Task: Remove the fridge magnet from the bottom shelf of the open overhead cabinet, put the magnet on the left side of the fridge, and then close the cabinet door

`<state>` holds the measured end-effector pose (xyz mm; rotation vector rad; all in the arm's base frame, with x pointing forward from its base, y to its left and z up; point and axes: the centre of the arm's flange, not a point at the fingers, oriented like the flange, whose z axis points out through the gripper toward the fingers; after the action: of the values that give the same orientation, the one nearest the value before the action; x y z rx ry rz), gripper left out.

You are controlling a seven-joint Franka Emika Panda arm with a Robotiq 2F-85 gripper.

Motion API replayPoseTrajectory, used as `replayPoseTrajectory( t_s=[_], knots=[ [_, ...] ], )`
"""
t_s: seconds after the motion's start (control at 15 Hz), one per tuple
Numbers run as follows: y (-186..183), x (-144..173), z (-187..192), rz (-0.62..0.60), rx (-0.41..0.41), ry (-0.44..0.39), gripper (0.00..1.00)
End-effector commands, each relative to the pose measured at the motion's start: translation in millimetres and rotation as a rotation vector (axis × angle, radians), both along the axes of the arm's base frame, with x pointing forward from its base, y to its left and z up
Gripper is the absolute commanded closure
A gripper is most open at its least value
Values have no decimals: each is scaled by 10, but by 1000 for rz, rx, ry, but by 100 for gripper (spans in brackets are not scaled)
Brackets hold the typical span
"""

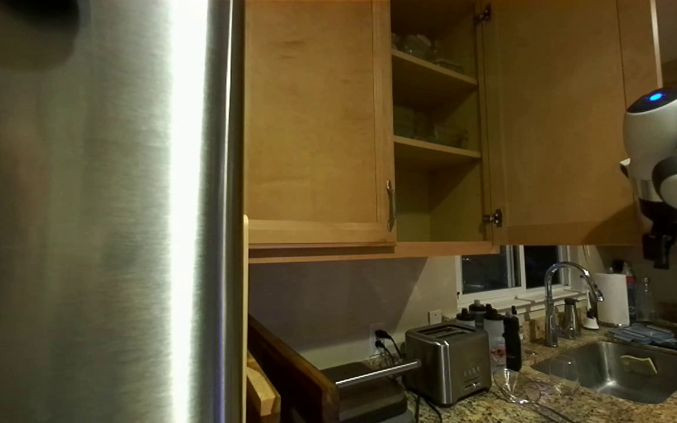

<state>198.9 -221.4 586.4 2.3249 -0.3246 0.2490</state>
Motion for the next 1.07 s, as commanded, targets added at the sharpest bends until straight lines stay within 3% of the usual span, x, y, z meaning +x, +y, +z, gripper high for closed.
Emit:
replayPoseTrajectory(
  t_s=[0.0,0.67,1.0],
  knots=[
    [531,421,230,150,-36,0,0],
    [1281,584,382,325,-53,98,0],
    [1735,731,608,523,-91,69,0]
  ],
)
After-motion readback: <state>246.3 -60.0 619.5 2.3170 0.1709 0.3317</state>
